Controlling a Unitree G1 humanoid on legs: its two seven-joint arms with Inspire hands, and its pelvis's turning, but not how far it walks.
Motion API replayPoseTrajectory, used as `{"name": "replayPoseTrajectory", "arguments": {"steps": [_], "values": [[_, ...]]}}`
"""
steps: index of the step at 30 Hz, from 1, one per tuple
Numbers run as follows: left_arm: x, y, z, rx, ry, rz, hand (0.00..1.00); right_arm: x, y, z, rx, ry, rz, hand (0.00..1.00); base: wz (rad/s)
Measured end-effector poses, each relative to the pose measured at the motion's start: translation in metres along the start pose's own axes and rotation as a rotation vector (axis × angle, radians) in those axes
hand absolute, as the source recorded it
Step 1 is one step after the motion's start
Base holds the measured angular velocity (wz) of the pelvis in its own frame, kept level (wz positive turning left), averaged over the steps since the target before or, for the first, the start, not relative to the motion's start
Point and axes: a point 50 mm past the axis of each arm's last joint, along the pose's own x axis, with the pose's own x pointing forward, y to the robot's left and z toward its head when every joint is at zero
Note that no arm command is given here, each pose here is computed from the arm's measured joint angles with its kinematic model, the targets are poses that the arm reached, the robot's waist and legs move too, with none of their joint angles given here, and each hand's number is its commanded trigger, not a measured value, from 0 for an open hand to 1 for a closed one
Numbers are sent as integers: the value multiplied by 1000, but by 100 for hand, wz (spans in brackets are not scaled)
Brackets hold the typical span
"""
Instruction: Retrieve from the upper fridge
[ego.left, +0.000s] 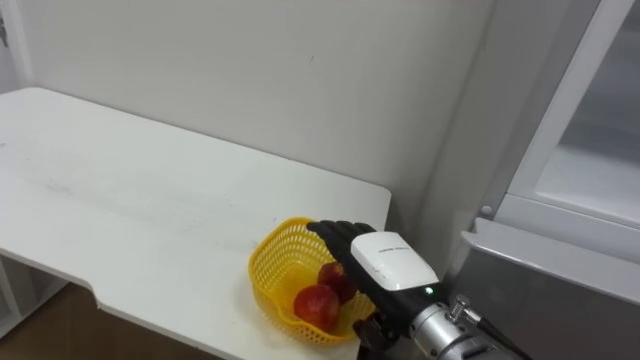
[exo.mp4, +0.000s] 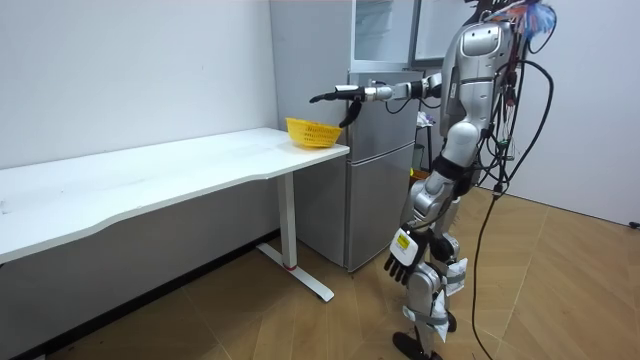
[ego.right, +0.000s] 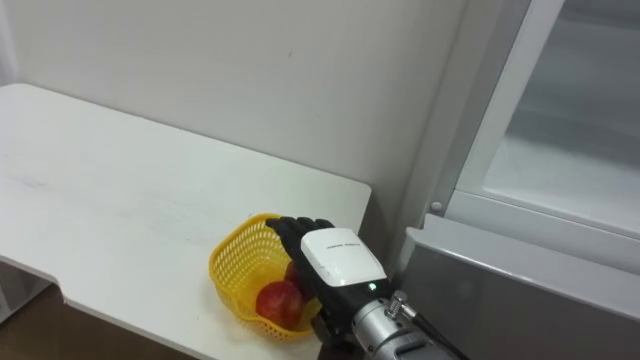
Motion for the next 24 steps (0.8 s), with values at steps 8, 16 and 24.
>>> {"name": "replayPoseTrajectory", "arguments": {"steps": [8, 16, 24], "values": [[0, 0, 0, -3, -1, 1, 0, 3, -4, 4, 17, -13, -23, 0, 0], [0, 1, 1, -5, -5, 1, 0, 4, -21, 18, 33, -89, -95, 0, -3], [0, -5, -4, -20, -3, 16, 0, -6, -79, 46, 113, -257, -401, 0, -9]]}}
